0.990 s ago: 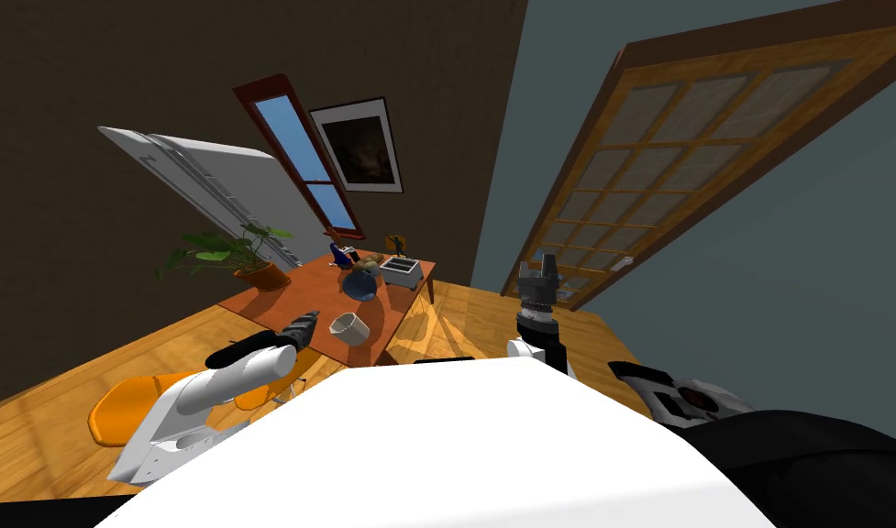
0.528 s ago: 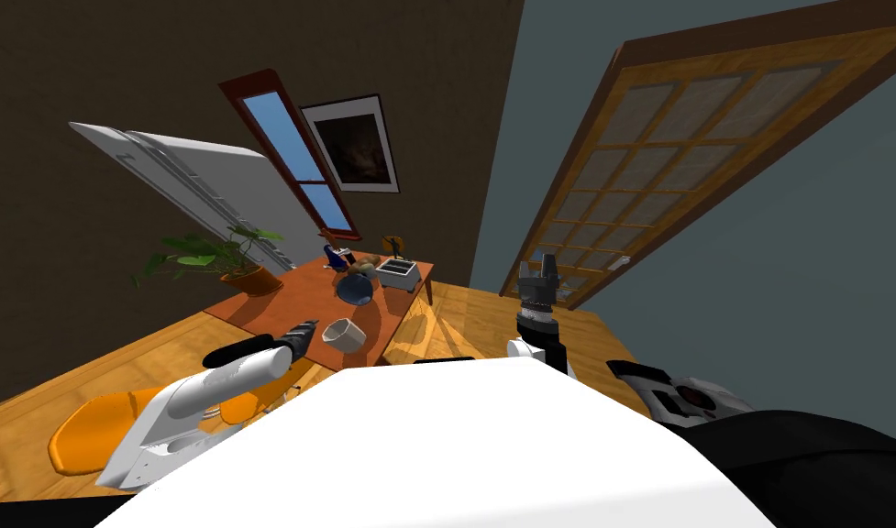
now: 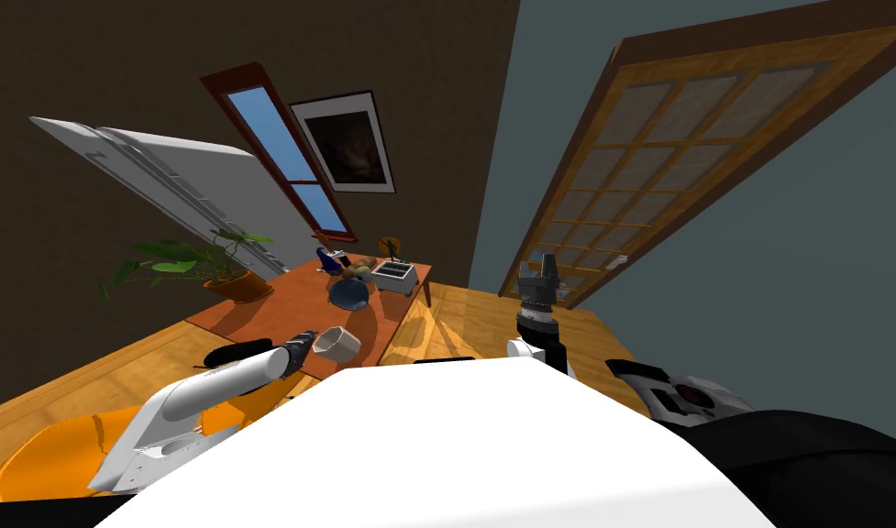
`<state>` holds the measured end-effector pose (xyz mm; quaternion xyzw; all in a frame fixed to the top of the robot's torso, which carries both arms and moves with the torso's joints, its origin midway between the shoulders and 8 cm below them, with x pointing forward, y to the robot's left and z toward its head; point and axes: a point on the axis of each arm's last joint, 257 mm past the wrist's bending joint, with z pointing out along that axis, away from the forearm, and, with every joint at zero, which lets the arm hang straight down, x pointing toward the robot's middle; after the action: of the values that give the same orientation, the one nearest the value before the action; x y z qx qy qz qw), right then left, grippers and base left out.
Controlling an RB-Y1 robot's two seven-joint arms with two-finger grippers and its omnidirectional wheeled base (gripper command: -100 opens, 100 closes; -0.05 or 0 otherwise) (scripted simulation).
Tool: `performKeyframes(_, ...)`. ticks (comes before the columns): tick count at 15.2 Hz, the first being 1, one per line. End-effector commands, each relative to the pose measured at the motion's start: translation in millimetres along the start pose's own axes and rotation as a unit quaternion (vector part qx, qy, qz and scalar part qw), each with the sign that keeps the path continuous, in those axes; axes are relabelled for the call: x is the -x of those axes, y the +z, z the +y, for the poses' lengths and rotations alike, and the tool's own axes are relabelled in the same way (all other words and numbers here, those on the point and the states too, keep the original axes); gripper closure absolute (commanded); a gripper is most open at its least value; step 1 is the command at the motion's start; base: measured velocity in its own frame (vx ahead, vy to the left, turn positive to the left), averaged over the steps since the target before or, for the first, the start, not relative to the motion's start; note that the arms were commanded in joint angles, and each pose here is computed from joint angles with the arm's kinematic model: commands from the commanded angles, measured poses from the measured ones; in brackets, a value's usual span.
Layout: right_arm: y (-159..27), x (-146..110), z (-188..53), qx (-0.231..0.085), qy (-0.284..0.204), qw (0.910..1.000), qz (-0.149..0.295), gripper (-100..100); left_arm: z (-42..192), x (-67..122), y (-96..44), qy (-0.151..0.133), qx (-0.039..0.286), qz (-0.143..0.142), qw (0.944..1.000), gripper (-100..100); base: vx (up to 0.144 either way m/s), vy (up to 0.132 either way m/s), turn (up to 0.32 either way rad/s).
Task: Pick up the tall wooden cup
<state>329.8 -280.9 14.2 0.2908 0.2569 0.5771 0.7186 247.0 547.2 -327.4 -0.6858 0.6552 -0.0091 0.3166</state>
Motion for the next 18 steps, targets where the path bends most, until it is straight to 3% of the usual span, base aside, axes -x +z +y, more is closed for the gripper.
performKeyframes(1,0.0,0,0,0.000,0.000,1.0000,0.000,0,15,-1.1,1.5,0.006,0.027,0.012,0.9996,-100,0.061,0.005,-0.059)
performKeyframes(9,0.0,0,0,0.000,0.000,1.0000,0.000,0,55,-11.2,-0.8,0.016,0.098,0.044,0.9940,-100,0.055,0.011,-0.039)
performKeyframes(18,0.0,0,0,0.000,0.000,1.0000,0.000,0,107,-22.5,-12.4,0.037,0.191,0.093,0.9765,-100,0.054,0.017,-0.040)
